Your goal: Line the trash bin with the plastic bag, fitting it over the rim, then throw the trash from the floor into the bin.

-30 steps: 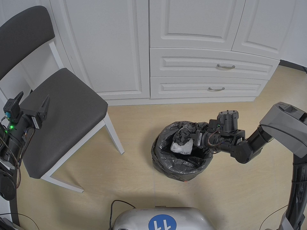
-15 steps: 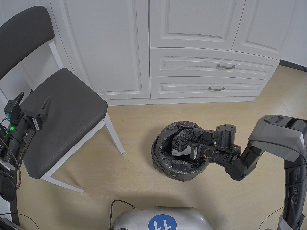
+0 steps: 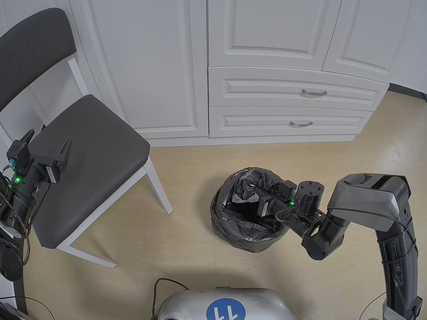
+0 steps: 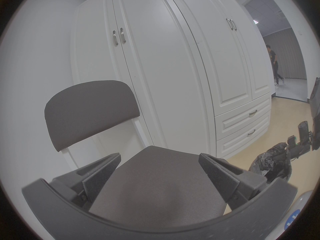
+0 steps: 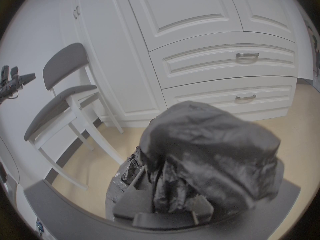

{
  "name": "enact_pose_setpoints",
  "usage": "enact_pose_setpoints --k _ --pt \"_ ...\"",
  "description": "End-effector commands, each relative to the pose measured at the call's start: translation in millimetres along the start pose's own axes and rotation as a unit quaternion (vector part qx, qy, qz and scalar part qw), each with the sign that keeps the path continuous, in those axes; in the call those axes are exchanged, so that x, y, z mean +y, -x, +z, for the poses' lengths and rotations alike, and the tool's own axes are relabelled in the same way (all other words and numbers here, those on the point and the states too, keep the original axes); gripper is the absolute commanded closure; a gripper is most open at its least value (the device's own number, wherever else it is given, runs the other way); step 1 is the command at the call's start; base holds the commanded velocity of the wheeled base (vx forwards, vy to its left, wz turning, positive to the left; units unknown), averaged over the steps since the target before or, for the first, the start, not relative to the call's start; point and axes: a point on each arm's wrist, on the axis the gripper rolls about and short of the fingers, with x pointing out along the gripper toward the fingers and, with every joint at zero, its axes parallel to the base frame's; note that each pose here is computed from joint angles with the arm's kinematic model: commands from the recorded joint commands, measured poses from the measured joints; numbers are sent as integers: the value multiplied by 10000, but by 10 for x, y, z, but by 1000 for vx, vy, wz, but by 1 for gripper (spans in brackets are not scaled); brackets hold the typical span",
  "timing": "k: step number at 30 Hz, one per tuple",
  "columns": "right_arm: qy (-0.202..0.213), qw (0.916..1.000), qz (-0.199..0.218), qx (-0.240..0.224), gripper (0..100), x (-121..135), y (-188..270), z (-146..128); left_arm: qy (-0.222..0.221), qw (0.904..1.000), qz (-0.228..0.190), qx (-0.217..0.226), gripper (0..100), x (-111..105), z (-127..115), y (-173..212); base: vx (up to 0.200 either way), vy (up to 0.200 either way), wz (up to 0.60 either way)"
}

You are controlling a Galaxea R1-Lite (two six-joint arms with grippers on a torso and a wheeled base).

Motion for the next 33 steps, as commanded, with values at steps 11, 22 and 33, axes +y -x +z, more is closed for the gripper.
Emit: enact_pose_setpoints --k 11,22,33 --pt "-87 9999 45 103 100 -46 69 -122 2 10000 -22 12 0 -10 -6 11 0 0 0" --pt "246 9966 365 692 100 -150 281 -210 -3 10000 -8 -8 0 -7 0 13 0 0 0" --pt "102 9901 219 1385 100 -214 236 -205 -2 10000 -4 -22 0 -6 5 10 0 0 0"
